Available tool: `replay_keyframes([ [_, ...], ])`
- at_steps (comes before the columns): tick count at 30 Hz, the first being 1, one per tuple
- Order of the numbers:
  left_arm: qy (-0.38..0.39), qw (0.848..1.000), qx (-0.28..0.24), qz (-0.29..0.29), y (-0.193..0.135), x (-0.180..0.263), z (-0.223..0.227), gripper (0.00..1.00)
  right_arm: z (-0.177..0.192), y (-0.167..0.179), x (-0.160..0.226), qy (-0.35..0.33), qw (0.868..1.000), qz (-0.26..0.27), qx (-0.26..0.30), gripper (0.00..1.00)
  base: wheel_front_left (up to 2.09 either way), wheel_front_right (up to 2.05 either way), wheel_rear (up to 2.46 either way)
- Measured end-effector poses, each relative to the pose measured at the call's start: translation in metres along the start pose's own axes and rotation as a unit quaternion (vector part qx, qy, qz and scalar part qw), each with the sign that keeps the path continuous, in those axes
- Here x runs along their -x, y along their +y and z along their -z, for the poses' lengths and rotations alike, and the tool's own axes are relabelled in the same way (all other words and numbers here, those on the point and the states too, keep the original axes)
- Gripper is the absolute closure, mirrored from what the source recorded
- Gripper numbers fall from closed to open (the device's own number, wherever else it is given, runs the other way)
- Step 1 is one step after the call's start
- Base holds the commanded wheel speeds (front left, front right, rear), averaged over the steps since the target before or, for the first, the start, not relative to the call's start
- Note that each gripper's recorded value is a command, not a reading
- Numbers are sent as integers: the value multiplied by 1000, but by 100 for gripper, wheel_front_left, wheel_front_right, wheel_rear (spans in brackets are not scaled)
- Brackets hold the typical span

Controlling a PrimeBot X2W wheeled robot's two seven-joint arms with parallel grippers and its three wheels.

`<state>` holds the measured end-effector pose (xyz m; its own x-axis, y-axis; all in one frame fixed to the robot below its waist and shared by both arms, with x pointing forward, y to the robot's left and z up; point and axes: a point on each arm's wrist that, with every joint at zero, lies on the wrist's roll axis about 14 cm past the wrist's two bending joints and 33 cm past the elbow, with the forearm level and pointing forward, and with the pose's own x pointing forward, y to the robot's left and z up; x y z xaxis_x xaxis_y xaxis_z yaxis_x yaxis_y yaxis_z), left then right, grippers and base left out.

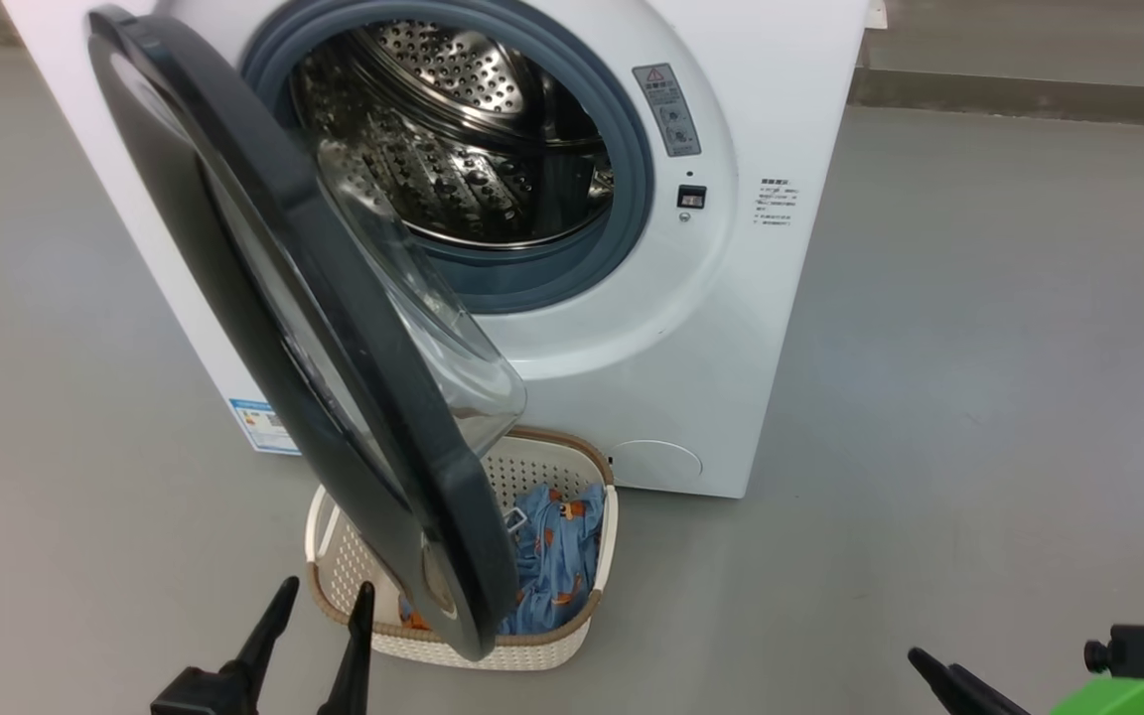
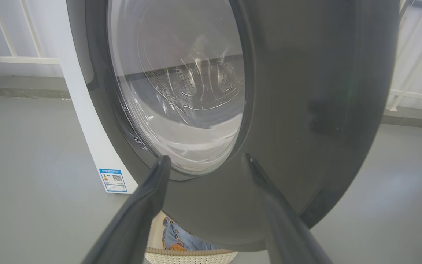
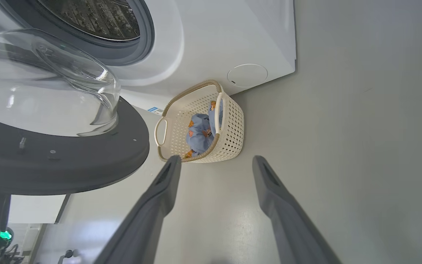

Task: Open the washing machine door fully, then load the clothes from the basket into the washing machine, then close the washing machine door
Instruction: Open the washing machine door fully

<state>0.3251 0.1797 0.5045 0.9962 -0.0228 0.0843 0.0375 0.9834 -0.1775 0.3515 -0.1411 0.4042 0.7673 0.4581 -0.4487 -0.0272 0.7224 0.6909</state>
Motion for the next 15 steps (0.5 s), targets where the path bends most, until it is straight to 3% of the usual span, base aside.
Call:
replay_keyframes([
  [7,1,1000,0,2,-1,-2,0,0,-4,-15,9,-45,996,18,71,0,0,0,0],
  [12,2,1000,0,1,0,-4,1,0,-14,-22,16,-83,985,23,148,0,0,0,0],
  [15,3,1000,0,1,1,-6,2,0,-45,-15,17,-134,974,21,180,0,0,0,0],
])
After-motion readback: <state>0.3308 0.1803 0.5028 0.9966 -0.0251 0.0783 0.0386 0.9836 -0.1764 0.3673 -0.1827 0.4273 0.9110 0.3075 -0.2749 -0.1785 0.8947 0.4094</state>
